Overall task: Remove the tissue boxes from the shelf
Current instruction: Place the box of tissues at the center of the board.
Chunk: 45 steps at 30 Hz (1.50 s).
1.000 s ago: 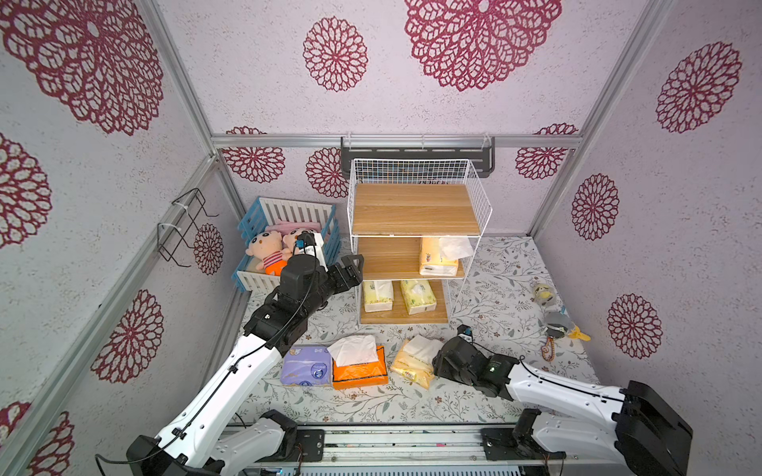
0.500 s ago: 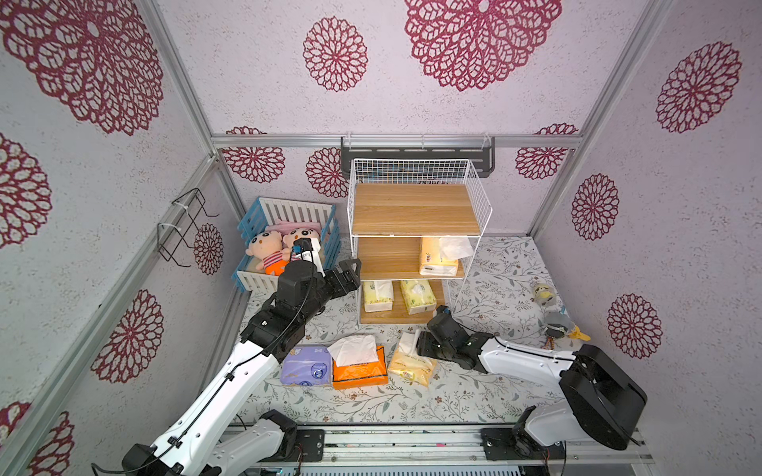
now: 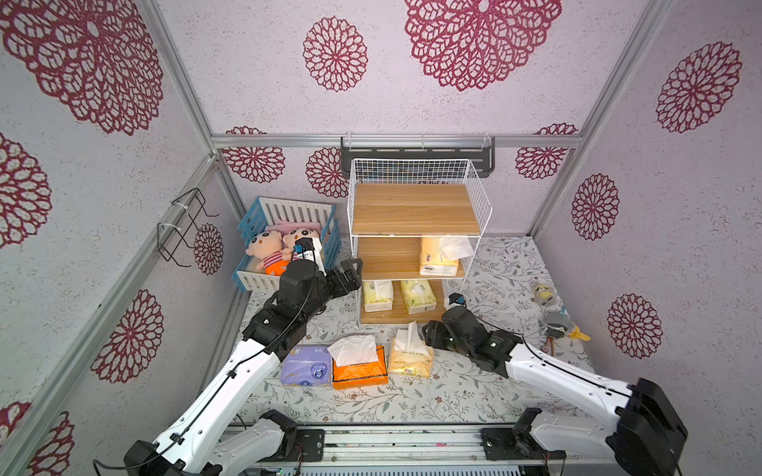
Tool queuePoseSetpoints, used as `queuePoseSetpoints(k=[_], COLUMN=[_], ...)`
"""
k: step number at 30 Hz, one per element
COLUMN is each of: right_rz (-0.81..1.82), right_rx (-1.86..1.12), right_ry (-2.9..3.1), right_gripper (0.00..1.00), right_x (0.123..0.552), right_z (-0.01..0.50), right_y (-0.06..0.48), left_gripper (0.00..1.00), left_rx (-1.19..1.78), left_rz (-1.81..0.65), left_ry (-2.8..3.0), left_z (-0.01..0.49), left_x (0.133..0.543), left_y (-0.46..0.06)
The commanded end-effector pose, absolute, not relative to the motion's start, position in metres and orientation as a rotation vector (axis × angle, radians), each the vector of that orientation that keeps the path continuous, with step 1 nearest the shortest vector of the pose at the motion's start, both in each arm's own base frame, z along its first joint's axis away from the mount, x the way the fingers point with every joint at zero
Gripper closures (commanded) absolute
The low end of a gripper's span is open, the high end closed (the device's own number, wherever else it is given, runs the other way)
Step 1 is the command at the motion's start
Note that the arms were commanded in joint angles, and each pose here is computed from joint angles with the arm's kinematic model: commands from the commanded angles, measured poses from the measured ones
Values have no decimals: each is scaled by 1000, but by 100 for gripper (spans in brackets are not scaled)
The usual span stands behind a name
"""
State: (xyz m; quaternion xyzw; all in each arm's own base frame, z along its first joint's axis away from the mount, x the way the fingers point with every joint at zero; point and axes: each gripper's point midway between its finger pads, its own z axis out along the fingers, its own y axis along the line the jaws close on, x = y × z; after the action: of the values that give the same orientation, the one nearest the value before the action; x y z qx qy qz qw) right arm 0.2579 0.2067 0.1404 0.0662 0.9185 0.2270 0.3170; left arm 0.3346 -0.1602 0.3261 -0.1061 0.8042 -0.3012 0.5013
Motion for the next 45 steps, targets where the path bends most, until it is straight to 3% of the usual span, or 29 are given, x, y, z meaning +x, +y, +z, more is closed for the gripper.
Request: queuePoseSetpoints(k=[1, 7, 13, 16, 33, 45], right_rz=[560, 521, 413, 387, 428, 527], right_rx=[239, 333, 377, 354, 197, 180], right_ry=[2439, 2537, 2608, 2637, 2622, 2571], right_gripper=[38, 41, 63, 66, 52, 47], right_x=[242, 215, 204, 208, 277, 272], right_z=[140, 104, 72, 61, 58, 68], right_y=[185, 164, 149, 154, 230, 252], left_gripper=[1, 1, 0, 0, 1, 1], left_rx=[-223, -222, -229, -232, -248, -238], left_rz=[-733, -746, -728, -717, -716, -749], left_ry=[1930, 1929, 1931, 1934, 1958, 1977], left_z=[329, 330, 328, 325, 315, 318], left_x=[339, 339, 331, 327, 319, 323], left_y=[-167, -169, -162, -158, -154, -162])
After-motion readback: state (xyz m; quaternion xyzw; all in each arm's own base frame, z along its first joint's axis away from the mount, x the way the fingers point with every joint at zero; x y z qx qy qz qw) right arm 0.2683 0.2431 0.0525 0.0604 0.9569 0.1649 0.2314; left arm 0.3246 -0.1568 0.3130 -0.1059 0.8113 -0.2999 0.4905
